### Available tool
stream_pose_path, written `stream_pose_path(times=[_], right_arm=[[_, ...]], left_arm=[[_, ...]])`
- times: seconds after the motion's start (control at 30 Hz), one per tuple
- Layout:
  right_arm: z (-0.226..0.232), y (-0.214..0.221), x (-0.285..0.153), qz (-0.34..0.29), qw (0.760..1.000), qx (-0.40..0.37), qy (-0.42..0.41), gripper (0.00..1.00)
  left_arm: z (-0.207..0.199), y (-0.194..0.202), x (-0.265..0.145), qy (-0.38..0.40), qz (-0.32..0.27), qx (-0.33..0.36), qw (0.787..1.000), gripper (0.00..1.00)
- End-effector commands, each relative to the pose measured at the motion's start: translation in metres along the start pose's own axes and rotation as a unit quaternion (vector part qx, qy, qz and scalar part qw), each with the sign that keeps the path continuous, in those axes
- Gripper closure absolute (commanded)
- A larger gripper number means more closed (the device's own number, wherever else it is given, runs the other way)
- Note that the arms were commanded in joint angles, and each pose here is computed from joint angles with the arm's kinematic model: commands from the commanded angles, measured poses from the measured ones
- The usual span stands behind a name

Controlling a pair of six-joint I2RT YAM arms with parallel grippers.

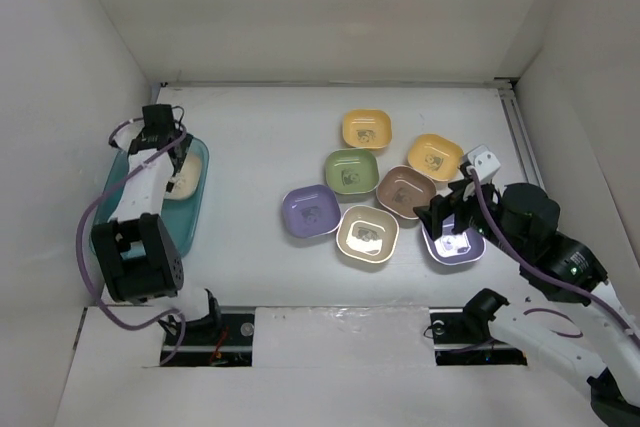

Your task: Place the plates into the plastic bin on the countertop

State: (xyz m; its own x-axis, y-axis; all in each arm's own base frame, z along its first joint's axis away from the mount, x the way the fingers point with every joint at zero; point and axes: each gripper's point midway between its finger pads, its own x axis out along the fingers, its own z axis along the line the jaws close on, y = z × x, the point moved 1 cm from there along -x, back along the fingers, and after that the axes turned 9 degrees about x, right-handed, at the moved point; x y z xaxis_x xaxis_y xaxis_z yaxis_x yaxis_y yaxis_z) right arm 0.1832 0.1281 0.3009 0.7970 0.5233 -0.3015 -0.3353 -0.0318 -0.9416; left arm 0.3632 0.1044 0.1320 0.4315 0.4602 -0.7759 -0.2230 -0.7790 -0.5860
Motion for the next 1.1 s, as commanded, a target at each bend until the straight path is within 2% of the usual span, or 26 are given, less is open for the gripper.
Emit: stream_pose_path(times=[0.0, 0.03, 0.1, 0.13, 0.17, 0.27, 0.3, 0.37, 0.4, 0.5, 0.53, 0.63, 0.87, 1.07], right_arm=[[0.003, -0.015, -0.001, -0.028, 1.000, 0.005, -0.003, 0.00], [0.003, -0.015, -0.001, -0.028, 1.000, 0.005, -0.003, 0.00], [0.001, -0.015, -0.001, -0.030, 1.000, 0.005, 0.003, 0.00], [0.000, -0.015, -0.001, -0.031, 0.999, 0.010, 0.008, 0.00], [-0.003, -0.016, -0.001, -0.032, 0.999, 0.010, 0.015, 0.00], [-0.005, -0.019, -0.001, -0.035, 0.999, 0.016, 0.024, 0.00], [-0.004, -0.023, -0.002, -0.039, 0.999, 0.017, 0.023, 0.00], [-0.004, -0.024, -0.005, -0.039, 0.999, 0.022, 0.023, 0.00], [-0.003, -0.028, -0.007, -0.044, 0.999, 0.023, 0.022, 0.00], [-0.001, -0.046, -0.019, -0.064, 0.997, 0.025, 0.018, 0.00], [-0.005, -0.051, -0.022, -0.073, 0.997, 0.027, 0.031, 0.00], [-0.008, -0.058, -0.026, -0.084, 0.995, 0.029, 0.039, 0.00], [-0.004, -0.053, -0.019, -0.079, 0.996, 0.023, 0.026, 0.00], [-0.005, -0.051, -0.019, -0.080, 0.996, 0.028, 0.031, 0.00]], left_arm=[[-0.029, -0.024, -0.063, 0.059, -0.057, 0.029, 0.996, 0.00], [-0.036, -0.025, -0.079, 0.081, -0.066, 0.041, 0.994, 0.00], [-0.069, 0.002, -0.108, 0.155, -0.062, 0.106, 0.980, 0.00], [-0.079, 0.018, -0.117, 0.175, -0.051, 0.133, 0.974, 0.00], [-0.102, 0.042, -0.148, 0.220, -0.051, 0.168, 0.959, 0.00], [-0.111, 0.097, -0.165, 0.223, -0.027, 0.237, 0.945, 0.00], [-0.112, 0.125, -0.179, 0.241, -0.011, 0.263, 0.934, 0.00], [-0.102, 0.155, -0.183, 0.242, 0.016, 0.285, 0.927, 0.00], [-0.086, 0.182, -0.184, 0.242, 0.032, 0.313, 0.918, 0.00], [-0.064, 0.218, -0.191, 0.273, 0.061, 0.335, 0.900, 0.00], [-0.046, 0.238, -0.181, 0.262, 0.078, 0.356, 0.894, 0.00], [-0.021, 0.255, -0.160, 0.233, 0.091, 0.370, 0.895, 0.00], [0.000, 0.261, -0.132, 0.186, 0.087, 0.373, 0.905, 0.06], [0.017, 0.273, -0.091, 0.140, 0.100, 0.387, 0.906, 0.17]])
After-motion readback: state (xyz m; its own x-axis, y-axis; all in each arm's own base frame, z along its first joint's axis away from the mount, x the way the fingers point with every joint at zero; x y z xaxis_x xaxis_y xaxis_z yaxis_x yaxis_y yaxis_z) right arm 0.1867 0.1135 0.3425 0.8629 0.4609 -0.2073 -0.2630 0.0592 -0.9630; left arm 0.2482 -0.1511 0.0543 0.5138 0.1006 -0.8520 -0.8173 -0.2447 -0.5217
